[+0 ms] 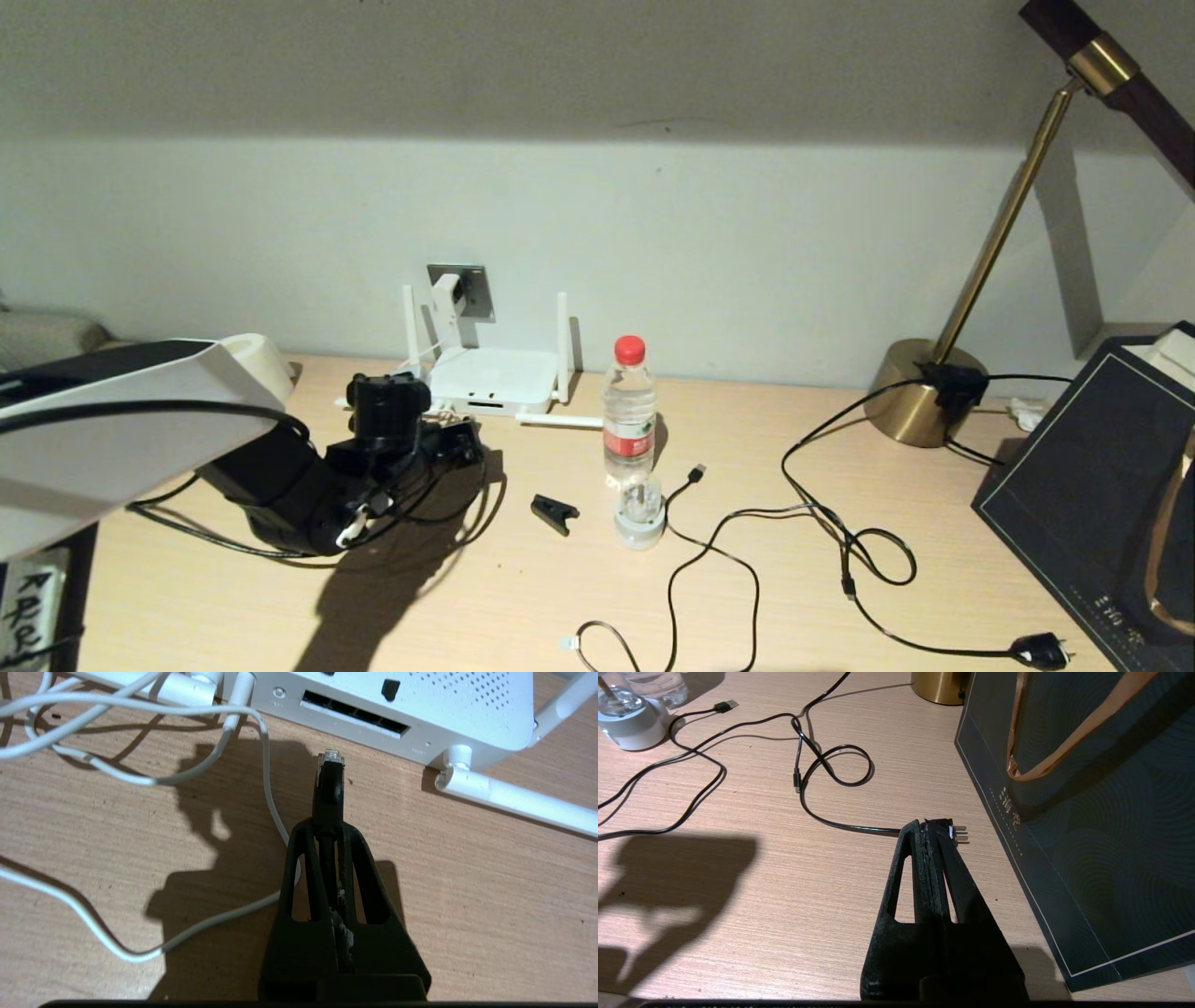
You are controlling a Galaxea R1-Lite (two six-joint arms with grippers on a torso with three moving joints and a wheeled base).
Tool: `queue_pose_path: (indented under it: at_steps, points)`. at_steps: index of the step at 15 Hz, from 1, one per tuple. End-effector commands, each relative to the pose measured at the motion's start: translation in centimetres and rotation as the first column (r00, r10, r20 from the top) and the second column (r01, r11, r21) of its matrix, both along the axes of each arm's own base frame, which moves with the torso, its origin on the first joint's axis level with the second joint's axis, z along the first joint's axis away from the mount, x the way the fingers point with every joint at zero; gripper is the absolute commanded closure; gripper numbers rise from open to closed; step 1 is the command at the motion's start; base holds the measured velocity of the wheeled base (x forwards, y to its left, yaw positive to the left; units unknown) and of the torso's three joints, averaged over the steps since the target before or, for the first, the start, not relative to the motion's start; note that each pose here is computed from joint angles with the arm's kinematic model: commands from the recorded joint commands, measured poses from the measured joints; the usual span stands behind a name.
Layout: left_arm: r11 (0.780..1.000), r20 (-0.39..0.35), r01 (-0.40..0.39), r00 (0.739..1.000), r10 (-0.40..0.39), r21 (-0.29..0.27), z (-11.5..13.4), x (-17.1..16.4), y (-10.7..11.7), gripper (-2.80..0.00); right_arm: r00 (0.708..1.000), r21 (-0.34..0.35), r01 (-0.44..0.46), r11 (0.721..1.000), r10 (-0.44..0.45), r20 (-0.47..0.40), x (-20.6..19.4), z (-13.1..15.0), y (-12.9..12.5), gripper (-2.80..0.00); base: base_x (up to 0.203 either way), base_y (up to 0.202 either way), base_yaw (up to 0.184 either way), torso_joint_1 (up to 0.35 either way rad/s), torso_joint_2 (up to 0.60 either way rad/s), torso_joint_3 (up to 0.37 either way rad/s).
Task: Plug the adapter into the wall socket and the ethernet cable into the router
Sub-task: Align cable and router interface
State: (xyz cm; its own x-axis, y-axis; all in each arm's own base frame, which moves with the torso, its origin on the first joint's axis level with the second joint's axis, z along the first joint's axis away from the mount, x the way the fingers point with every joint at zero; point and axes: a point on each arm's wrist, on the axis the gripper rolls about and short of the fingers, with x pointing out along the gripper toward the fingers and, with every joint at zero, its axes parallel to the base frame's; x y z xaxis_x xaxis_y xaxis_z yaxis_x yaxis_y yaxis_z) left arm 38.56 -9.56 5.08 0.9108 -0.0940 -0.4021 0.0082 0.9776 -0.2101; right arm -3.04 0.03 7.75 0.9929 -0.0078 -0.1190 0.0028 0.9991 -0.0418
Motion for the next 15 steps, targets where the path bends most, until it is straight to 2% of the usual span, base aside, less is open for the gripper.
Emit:
queue_pose_path:
  at_steps: [1, 11, 15]
  points:
    - [1.000, 0.005, -0.006, 1.000, 0.006, -0.002, -0.4, 0.7, 0.0, 0.00, 1.000, -0.001, 0.000, 1.000, 0.000, -0.003, 0.0, 0.0, 0.0, 0.00, 0.000, 0.000, 0.000, 0.000, 0.00, 0.000]
    - [1.000, 0.028, -0.018, 0.999, 0.018, -0.006, -0.8, 2.2, 0.2, 0.00, 1.000, -0.001, 0.000, 1.000, 0.000, -0.003, 0.0, 0.0, 0.0, 0.00, 0.000, 0.000, 0.000, 0.000, 0.00, 0.000]
    - [1.000, 0.032, -0.014, 0.999, 0.013, 0.023, -0.8, 2.3, 0.6, 0.00, 1.000, -0.001, 0.000, 1.000, 0.000, -0.003, 0.0, 0.0, 0.0, 0.00, 0.000, 0.000, 0.000, 0.000, 0.00, 0.000]
